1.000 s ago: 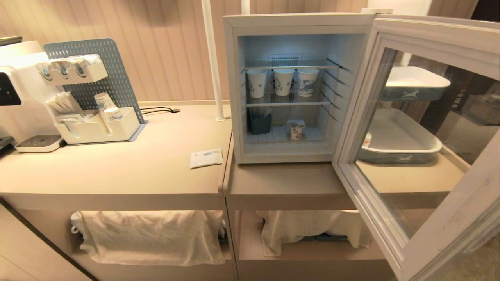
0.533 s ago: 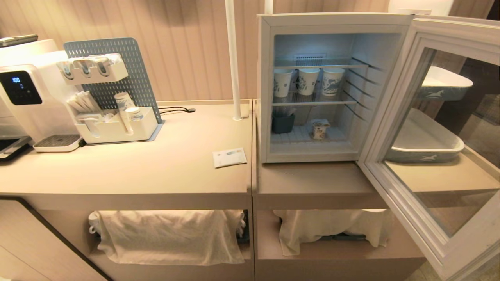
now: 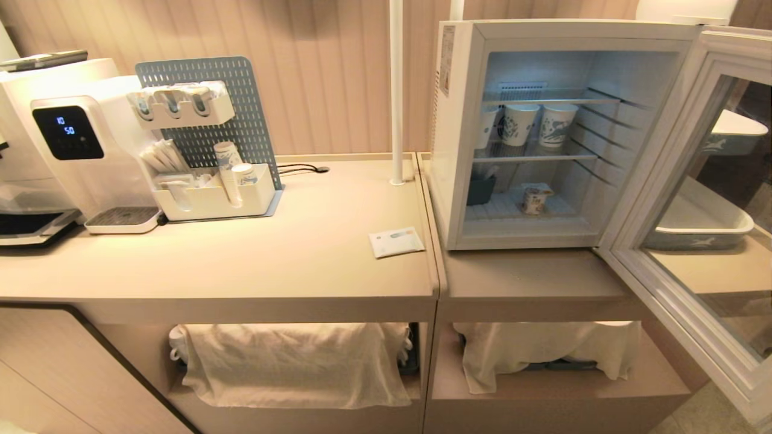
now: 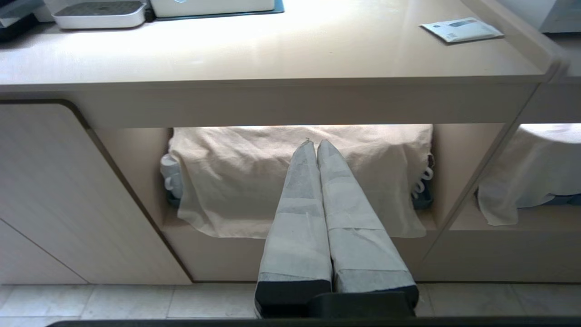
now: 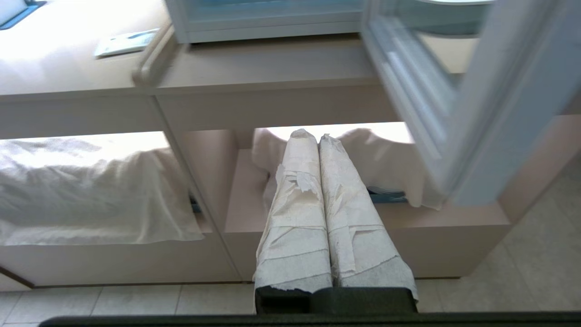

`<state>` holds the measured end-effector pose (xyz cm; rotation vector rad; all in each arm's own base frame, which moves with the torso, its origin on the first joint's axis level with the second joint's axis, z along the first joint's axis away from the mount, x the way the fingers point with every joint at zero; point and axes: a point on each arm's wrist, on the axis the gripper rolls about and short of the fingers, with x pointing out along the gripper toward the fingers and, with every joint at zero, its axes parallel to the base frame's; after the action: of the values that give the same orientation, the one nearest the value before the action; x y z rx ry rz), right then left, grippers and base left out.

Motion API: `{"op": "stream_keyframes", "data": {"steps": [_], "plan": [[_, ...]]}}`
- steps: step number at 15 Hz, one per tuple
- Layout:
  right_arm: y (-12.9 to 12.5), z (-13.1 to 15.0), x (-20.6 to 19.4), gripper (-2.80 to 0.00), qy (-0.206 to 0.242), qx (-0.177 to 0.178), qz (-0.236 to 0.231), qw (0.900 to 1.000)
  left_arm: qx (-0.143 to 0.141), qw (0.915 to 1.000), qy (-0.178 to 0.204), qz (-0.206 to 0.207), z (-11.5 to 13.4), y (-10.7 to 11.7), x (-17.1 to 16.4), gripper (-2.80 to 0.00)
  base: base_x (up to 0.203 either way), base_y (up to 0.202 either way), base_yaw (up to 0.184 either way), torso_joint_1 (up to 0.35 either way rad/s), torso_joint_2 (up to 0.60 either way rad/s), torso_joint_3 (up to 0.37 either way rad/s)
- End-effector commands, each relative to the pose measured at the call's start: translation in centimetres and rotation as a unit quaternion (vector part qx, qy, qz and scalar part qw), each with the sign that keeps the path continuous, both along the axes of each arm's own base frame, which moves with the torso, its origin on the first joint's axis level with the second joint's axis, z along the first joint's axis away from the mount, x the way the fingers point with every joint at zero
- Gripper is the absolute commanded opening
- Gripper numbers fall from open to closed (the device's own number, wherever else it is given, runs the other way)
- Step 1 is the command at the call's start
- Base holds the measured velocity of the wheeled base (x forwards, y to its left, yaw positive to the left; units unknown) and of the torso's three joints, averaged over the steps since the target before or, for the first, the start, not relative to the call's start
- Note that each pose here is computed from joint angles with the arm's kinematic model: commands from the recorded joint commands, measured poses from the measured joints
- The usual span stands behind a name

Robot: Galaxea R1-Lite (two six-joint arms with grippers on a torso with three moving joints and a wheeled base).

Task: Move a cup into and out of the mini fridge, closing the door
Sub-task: Take the yoghurt out of the freezer

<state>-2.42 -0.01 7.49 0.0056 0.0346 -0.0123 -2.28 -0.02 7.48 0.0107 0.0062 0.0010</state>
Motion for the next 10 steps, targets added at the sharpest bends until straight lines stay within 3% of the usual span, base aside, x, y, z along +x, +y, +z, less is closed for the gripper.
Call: {"op": "stream_keyframes", "data": {"steps": [1, 6, 10], "plan": [[0.0, -0.01, 0.01, -2.8, 0.001, 0.0, 0.0, 1.0, 0.0, 1.0, 0.001, 0.0, -0.04, 0.0, 0.01, -2.8, 0.0, 0.194, 0.002, 0.002, 0.0, 0.002], [0.0, -0.01, 0.01, -2.8, 0.001, 0.0, 0.001, 1.0, -0.001, 1.0, 0.0, 0.0, -0.03, 0.0, 0.01, -2.8, 0.0, 0.164, 0.003, 0.004, 0.0, 0.003], [0.0, 0.06, 0.1, -2.8, -0.011, 0.0, 0.0, 1.0, 0.0, 1.0, -0.001, 0.0, -0.01, 0.0, 0.01, -2.8, 0.02, 0.001, -0.001, 0.0, 0.0, -0.001]]}}
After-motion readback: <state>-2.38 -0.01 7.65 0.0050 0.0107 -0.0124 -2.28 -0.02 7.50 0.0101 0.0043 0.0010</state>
